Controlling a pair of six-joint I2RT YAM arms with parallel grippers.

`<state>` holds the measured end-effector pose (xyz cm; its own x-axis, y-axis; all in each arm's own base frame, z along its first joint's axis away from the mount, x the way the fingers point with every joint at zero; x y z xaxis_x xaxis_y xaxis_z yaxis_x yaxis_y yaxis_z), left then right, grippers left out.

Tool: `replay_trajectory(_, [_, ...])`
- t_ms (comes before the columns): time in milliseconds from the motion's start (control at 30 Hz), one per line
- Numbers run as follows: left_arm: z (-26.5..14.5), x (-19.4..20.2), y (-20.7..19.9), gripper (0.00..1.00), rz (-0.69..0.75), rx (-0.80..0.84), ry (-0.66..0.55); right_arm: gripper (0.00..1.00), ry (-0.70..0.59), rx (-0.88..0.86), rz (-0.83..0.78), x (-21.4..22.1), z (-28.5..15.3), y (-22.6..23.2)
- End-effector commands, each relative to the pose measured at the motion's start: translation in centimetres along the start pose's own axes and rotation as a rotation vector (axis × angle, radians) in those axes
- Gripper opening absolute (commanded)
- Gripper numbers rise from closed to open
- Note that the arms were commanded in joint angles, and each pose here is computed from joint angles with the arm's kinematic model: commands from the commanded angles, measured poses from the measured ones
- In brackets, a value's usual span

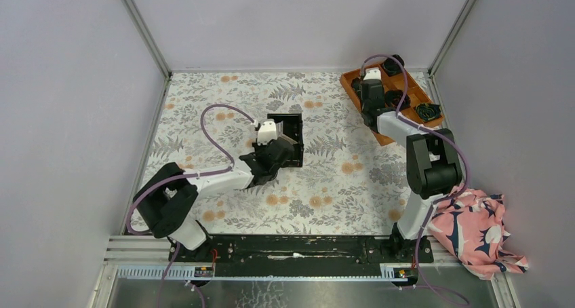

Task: Put the credit cards into the card holder
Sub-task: Pick up the card holder from the center of the board.

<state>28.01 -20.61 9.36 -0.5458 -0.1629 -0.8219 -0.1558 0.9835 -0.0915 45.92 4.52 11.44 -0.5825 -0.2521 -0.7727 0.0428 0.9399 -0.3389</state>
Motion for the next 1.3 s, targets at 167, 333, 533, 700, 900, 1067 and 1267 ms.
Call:
replay_trajectory(167, [2.3,-5.5,0.7,0.03,-0.129,-0.047,-0.125,0.0,-0.178,0.107,0.062,-6.7,-5.2,-3.3])
replay_trajectory(333, [3.6,-6.4,1.4,0.03,-0.14,-0.064,-0.124,0.0,-0.208,0.091,0.067,-7.6,-7.4,-3.0])
replay_trajectory(533, [5.0,-7.6,2.1,0.03,-0.161,-0.06,-0.114,0.0,-0.232,0.031,0.061,-7.6,-10.3,-0.7])
replay_trajectory(700, [6.0,-8.6,1.6,0.03,-0.153,-0.033,-0.092,0.0,-0.245,-0.045,0.066,-6.8,-13.0,2.0])
replay_trajectory(900, [7.4,-9.2,1.1,0.03,-0.14,-0.026,-0.074,0.0,-0.256,-0.129,0.052,-5.2,-16.2,5.3])
replay_trajectory(1067, [8.5,-9.6,1.0,0.03,-0.132,-0.039,-0.064,0.0,-0.26,-0.207,0.054,-3.3,-19.0,8.0])
replay_trajectory(1267, [10.1,-10.2,1.3,0.03,-0.122,-0.05,-0.038,0.0,-0.252,-0.319,0.067,-0.6,-21.6,10.7])
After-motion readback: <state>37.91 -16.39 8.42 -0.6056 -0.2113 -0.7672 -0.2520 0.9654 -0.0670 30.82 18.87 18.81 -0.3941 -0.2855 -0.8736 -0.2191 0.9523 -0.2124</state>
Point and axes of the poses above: each gripper's point midway between its finger pads, its own z axis out along the fingers, its own y axis along the line the jaws close on, x = y × z, the point moved 4 cm from there along -z, back along the fingers, and after that the axes turned 4 degrees about -z, right-handed, at the moved point
